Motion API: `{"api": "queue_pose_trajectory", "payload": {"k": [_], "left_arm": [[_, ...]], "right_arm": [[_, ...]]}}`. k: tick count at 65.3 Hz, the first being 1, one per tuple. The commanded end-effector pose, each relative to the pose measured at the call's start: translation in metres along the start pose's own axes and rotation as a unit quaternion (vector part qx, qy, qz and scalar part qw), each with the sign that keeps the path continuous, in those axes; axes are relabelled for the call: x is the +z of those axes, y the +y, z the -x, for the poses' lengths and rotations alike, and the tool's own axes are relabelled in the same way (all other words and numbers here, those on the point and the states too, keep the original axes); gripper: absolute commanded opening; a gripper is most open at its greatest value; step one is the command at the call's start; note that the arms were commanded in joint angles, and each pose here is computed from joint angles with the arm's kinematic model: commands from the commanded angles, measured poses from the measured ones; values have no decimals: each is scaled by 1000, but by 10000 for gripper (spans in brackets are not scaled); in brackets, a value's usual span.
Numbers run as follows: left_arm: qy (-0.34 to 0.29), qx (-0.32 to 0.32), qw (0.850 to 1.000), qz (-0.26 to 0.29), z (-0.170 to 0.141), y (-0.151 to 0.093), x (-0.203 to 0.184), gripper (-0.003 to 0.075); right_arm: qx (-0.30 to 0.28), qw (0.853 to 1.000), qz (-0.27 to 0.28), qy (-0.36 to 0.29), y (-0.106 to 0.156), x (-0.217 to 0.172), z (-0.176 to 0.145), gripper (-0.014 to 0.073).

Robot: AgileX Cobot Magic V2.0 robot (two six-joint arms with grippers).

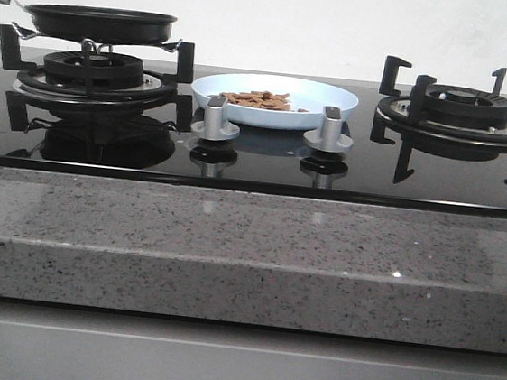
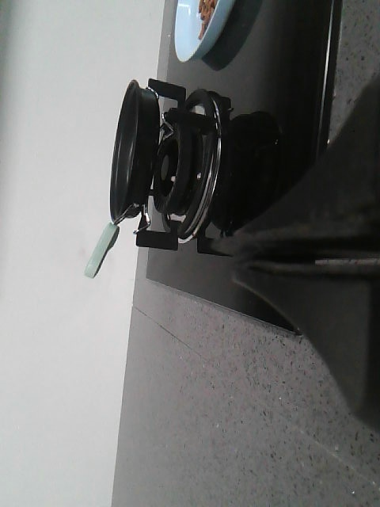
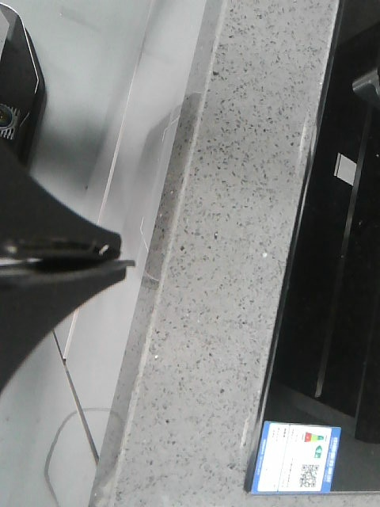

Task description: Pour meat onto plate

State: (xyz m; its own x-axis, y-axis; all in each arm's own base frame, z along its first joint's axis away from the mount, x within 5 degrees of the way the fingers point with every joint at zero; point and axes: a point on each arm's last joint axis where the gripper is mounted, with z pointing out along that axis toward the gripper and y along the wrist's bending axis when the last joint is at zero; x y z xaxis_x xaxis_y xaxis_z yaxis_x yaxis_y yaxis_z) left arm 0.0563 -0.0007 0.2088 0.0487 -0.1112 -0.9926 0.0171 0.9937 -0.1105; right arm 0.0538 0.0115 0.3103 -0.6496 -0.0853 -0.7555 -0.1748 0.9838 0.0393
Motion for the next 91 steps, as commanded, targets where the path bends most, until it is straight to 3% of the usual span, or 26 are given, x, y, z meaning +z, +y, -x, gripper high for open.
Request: {"api": "queue_pose_trajectory", "payload": {"k": [1,22,29,38,55,69,91], "left_arm": [[-48,-5,999,-9,7,-1,-2,-20],[-48,-5,999,-9,7,-1,-2,-20],[-48,-5,999,-9,7,-1,-2,-20],[-48,-5,999,-9,7,-1,-2,-20],[-48,-5,999,-9,7,-1,-2,-20],[-48,-5,999,-9,7,-1,-2,-20],[-48,-5,999,-9,7,-1,-2,-20]], "right_arm": [[-1,999,-3,-37,0,-5,10,-69],[-3,999,-5,-39,-1,-5,11,-69],[-10,994,-27,-101,-5,-5,9,-69],[-2,970,-41,-238,-7,6,-4,-69],[35,926,-61,-372,-12,43,-51,-69],[32,908,-62,-414,-14,62,-74,-69],[44,910,-75,-405,-16,65,-77,-69]]}}
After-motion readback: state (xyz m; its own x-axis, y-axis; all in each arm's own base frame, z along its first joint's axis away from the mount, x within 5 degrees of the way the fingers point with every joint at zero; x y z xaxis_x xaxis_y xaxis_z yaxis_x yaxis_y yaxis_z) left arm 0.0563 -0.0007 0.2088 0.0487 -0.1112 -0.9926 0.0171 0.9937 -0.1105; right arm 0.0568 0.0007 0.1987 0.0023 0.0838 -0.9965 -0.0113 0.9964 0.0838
